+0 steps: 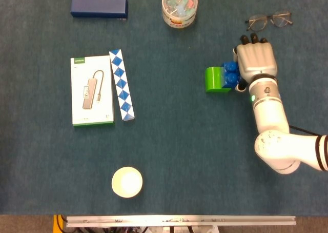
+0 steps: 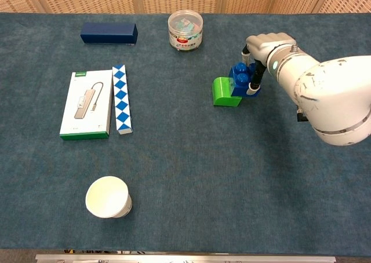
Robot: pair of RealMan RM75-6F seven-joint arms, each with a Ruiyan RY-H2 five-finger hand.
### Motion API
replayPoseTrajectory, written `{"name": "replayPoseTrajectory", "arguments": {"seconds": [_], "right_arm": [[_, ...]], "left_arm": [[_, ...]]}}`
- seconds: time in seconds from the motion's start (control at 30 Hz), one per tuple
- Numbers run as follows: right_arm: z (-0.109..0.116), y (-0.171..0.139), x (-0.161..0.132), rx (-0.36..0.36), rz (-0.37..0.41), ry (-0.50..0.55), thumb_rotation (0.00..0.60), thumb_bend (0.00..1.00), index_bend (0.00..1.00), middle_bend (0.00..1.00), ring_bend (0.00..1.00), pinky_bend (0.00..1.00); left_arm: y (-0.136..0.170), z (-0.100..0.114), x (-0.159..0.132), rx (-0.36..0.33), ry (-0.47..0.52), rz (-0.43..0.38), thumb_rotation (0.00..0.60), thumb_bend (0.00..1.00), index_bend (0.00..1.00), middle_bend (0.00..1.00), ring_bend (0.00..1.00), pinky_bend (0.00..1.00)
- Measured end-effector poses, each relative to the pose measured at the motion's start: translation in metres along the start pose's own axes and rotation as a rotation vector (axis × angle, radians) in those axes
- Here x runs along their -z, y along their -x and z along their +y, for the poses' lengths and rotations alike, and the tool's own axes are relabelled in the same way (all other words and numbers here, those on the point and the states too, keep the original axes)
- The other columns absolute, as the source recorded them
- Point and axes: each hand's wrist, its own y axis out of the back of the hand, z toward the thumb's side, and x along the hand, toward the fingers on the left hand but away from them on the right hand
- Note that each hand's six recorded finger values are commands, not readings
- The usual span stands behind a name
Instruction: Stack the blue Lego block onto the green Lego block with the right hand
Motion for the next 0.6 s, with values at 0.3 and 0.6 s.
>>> {"name": "replayPoseTrajectory", "arguments": {"seconds": [0.3, 0.6], "right_arm": [[-0.0037, 0.0023, -0.0022, -0.004, 0.003, -0.005, 0.600, 0.06, 0.55, 0.14, 0.01, 0.15], [-0.0061, 0.0032, -0.0038, -0.008, 0.004, -0.011, 0.600, 0.06, 0.55, 0.14, 0.01, 0.15]], "left_arm": [[0.0003, 0.0009, -0.0003, -0.003, 0.002, 0.000, 0.600, 0.35, 0.32, 0.41, 0.39, 0.50], [0.0010, 0.0019, -0.0004, -0.005, 0.003, 0.000, 0.600, 0.35, 0.32, 0.41, 0.39, 0.50]]}}
